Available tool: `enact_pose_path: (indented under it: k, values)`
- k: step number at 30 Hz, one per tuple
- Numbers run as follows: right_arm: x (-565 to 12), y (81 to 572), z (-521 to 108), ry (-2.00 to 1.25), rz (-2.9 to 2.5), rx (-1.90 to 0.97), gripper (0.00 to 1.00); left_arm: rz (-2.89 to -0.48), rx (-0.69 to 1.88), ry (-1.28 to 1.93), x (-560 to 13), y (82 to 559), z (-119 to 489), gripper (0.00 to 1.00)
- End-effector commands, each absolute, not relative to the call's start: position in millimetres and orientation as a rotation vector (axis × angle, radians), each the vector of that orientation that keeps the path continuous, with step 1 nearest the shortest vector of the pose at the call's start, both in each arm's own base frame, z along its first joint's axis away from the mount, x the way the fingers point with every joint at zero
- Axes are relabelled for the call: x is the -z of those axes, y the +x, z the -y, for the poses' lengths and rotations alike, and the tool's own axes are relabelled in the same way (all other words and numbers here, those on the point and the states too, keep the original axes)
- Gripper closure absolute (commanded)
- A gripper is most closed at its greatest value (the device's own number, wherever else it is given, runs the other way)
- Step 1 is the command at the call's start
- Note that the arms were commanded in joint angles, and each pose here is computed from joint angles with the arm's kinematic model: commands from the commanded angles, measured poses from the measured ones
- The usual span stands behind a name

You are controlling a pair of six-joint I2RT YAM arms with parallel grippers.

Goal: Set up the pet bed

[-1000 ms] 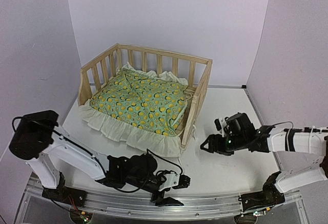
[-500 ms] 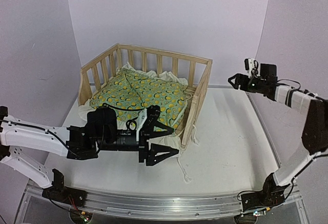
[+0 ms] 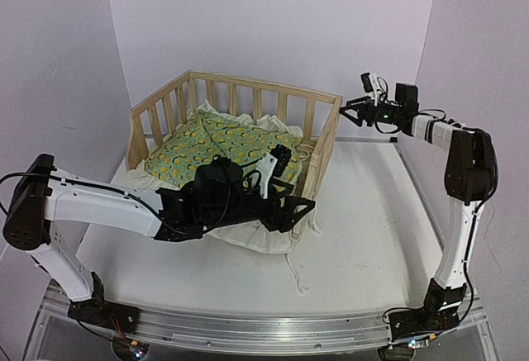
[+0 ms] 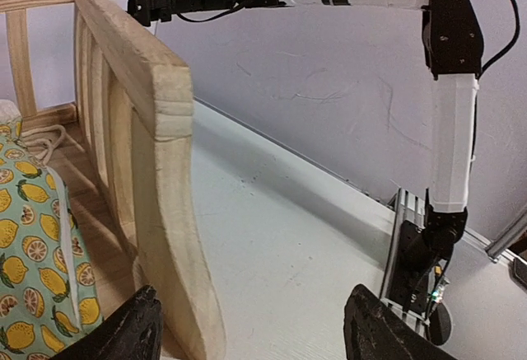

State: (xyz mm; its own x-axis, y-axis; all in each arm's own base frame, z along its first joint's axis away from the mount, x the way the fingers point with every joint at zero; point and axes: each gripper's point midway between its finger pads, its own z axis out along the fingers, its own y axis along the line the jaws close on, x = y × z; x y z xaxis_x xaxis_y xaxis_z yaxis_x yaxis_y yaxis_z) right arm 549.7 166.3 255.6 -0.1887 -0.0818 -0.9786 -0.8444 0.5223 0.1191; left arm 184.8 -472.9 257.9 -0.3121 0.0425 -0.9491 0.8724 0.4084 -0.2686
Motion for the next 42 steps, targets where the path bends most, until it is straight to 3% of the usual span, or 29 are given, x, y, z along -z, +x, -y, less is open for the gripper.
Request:
enact_pose_path:
  k: [1,6,9,15,21,26,31,37,42]
  values:
    - [-281.5,547.6,-192.1,-0.937,-1.474,-0.920,0.23,-1.643,1.024,0.712,-284.7,208.5,479.1,0.25]
    - [-271.0,555.0,-206.3,-0.946,-1.477,-0.907,0.28,-1.652,0.974,0.702,-282.2,224.2,485.3,0.26]
    - [-268.8,560.7,-215.5,-0.939,-1.477,-0.919,0.37,-1.657,0.968,0.708,-280.6,228.6,491.1,0.26]
    - [-281.8,554.4,-211.9,-0.876,-1.484,-0.920,0.82,-1.666,0.984,0.726,-281.4,226.8,494.3,0.28]
    - [-282.4,517.8,-177.5,-0.826,-1.534,-0.900,1.00,-1.673,1.064,0.764,-281.0,214.2,497.7,0.31]
    - [-275.3,476.0,-134.8,-0.704,-1.618,-0.782,1.00,-1.687,1.194,0.828,-278.6,188.7,507.7,0.35]
    - [-255.9,435.4,-66.5,-0.357,-1.761,-0.507,1.00,-1.723,1.159,0.779,-271.3,187.7,493.9,0.35]
    - [-244.9,373.5,-18.1,0.122,-1.761,-0.367,1.00,-1.742,0.983,0.673,-265.1,214.0,453.1,0.41]
    - [-231.6,344.8,-14.3,0.288,-1.747,-0.404,1.00,-1.783,0.921,0.634,-256.4,254.8,431.8,0.48]
